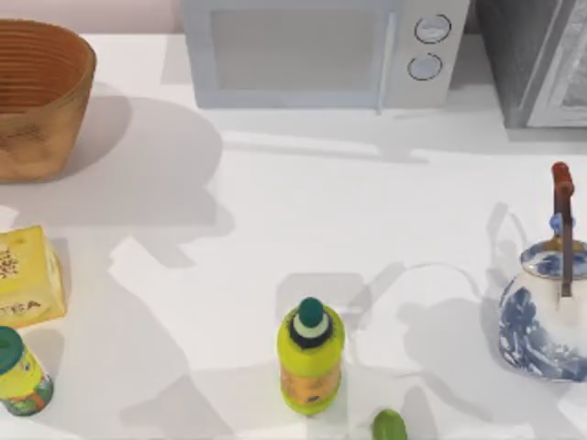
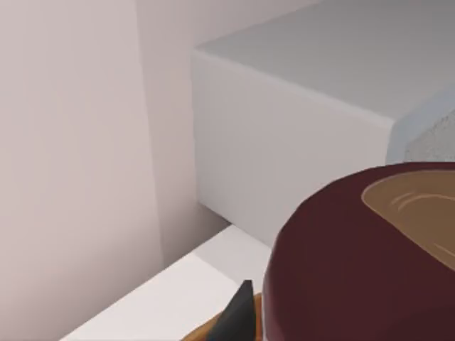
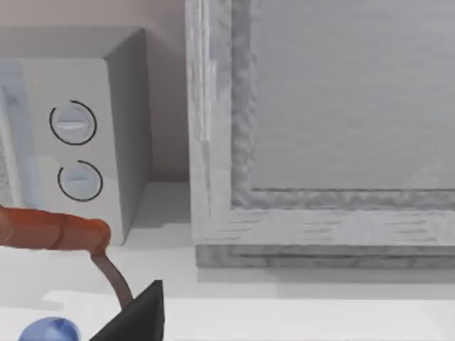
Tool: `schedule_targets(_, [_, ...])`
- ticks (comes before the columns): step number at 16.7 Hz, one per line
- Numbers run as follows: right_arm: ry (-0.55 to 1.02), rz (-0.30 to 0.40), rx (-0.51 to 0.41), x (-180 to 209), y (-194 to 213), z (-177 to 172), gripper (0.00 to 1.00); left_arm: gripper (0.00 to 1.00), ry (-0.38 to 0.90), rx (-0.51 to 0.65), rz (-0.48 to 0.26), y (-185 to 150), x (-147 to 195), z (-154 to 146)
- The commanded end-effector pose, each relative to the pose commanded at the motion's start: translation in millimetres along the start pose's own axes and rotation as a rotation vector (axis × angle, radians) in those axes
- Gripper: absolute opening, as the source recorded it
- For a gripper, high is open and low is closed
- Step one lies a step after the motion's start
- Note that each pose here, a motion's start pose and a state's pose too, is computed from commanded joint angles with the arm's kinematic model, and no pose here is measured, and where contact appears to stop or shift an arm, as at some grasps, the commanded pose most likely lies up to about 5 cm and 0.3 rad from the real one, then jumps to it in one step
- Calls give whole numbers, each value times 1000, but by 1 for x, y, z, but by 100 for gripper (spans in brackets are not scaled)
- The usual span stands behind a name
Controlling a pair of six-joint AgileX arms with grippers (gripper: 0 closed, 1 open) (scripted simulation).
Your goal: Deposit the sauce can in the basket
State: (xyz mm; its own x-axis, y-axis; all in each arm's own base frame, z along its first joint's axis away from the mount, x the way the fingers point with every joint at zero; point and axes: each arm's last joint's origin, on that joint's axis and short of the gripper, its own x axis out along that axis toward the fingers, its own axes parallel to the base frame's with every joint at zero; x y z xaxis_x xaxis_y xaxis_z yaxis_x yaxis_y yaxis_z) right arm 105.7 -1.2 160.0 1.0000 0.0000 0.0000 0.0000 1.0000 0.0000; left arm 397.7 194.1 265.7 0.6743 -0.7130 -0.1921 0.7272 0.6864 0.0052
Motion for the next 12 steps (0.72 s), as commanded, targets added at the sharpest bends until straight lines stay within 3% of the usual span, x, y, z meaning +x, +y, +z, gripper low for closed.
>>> schedule_targets(6, [0, 0, 0, 0, 0, 0, 100, 0, 1, -3, 2, 1, -1, -1])
schedule_targets(12, [0, 0, 0, 0, 0, 0, 100, 0, 6, -6, 4, 2, 24, -10])
